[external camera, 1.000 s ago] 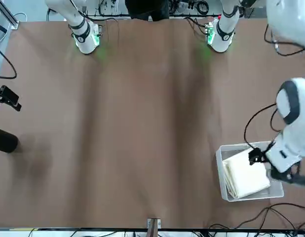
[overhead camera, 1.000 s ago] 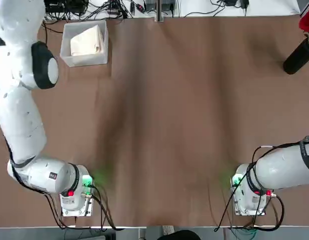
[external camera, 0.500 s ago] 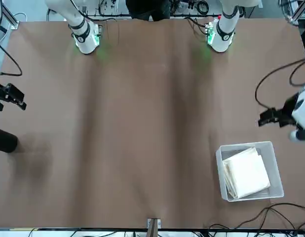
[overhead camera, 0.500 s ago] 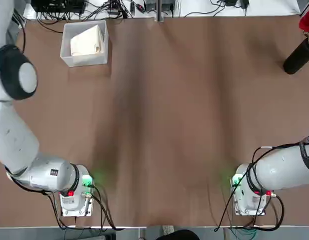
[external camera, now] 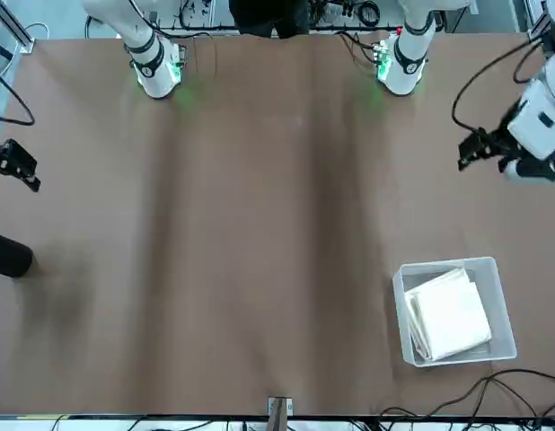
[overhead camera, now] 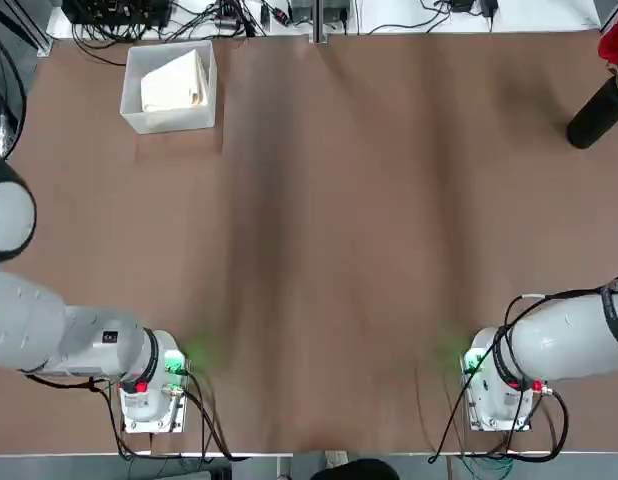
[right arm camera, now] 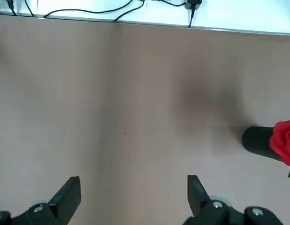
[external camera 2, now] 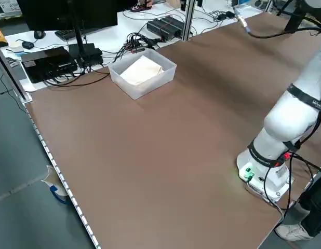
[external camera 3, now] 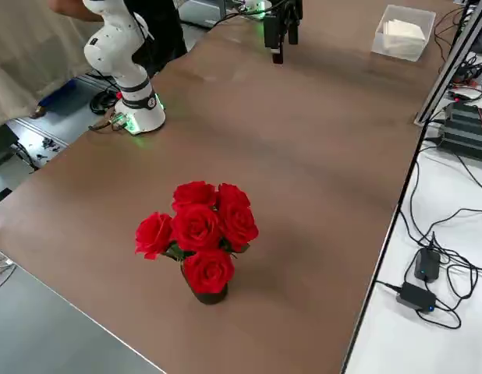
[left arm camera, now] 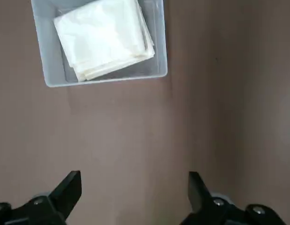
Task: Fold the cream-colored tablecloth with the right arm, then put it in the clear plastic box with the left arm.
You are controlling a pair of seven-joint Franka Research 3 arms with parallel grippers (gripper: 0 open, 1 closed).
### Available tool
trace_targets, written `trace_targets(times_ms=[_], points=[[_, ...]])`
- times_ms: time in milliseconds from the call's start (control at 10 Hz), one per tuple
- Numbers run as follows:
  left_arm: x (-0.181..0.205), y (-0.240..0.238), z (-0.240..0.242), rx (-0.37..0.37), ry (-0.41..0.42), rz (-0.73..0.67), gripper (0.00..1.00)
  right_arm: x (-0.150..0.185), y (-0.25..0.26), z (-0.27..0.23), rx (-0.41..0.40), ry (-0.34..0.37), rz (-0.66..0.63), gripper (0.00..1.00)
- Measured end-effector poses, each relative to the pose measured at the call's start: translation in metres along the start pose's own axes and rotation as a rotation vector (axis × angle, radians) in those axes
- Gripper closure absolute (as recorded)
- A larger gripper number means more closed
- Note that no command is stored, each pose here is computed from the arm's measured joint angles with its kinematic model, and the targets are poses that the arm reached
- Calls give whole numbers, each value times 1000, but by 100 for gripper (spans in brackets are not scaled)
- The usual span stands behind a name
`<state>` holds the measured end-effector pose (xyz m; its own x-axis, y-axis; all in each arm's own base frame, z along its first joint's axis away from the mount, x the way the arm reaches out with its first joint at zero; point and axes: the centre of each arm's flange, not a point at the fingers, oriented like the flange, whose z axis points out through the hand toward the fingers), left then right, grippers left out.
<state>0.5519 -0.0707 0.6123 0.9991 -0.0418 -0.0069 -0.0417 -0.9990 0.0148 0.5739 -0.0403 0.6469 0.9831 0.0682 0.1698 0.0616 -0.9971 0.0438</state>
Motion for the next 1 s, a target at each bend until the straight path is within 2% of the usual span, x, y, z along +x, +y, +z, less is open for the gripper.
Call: trace_targets(times_ms=[1000], points=[[0, -16, 0, 0, 2, -35, 0, -3, -14, -11, 6, 14, -33, 0]])
